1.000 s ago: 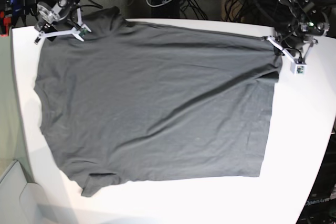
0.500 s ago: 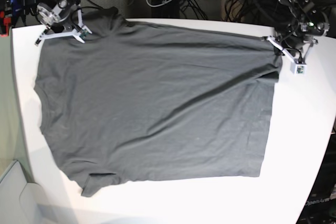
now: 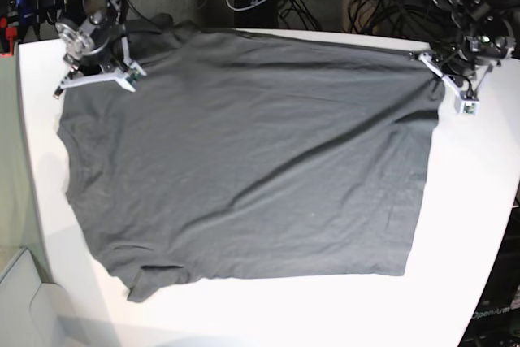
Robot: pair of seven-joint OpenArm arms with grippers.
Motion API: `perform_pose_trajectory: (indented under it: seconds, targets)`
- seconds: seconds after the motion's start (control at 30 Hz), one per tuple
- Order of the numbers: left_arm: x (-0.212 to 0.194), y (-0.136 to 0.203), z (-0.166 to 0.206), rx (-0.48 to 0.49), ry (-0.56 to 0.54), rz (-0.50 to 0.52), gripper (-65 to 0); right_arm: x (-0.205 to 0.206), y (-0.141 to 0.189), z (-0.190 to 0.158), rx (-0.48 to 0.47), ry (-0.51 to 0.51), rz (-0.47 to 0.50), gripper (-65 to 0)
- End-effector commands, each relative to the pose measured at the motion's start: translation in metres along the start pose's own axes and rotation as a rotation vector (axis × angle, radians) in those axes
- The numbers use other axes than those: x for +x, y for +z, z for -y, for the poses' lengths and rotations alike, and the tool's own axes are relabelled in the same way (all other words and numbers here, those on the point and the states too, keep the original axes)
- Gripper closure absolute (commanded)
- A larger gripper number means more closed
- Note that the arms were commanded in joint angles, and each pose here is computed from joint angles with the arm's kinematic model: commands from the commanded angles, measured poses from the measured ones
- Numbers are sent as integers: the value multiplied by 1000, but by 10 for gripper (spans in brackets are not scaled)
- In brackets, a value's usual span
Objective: Layout the t-shirt on the table in an organized manner, then fold the t-shirt properly
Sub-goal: 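Grasp the shirt corner with the right gripper and pull it outward, then hold the collar edge with both grippers and drag it away from the hem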
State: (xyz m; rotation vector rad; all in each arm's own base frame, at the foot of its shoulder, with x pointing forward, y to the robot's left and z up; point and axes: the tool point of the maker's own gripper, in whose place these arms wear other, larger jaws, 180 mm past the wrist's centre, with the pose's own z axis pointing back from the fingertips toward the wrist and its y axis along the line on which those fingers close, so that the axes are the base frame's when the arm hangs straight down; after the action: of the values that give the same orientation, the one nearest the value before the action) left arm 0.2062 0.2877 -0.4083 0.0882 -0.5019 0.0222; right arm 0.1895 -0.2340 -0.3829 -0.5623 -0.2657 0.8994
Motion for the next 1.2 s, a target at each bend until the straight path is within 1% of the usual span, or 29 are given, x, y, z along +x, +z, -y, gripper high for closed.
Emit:
perform_pose_trajectory:
  seconds: [0.0, 0.3, 0.53, 0.63, 0.73, 0.83, 0.87, 1.03, 1.17]
  targets:
    - [12, 7, -7, 27, -13, 32, -12, 0, 4, 14, -44, 0, -1, 0]
    - [7, 8, -8, 33, -17, 12, -12, 16, 5, 56, -140, -16, 36, 0]
    - [9, 7, -8, 30, -14, 14, -12, 25, 8, 78, -192, -23, 58, 0]
    - [20, 7, -7, 31, -12, 38, -12, 30, 8, 79, -193, -13, 69, 0]
    - [22, 6, -7, 29, -10, 19, -12, 30, 8, 79, -193, -10, 70, 0]
    - [27, 7, -6, 30, -16, 21, -11, 30, 8, 78, -192, -9, 70, 0]
    - [32, 6, -2, 22, -32, 26, -11, 30, 8, 78, -192, -9, 70, 0]
    - [56, 8, 13, 6, -185, 48, -10, 31, 8, 78, -191, -10, 72, 0]
    - [78, 15, 19, 10, -226, 99, -10, 34, 9, 82, -200, -14, 81, 0]
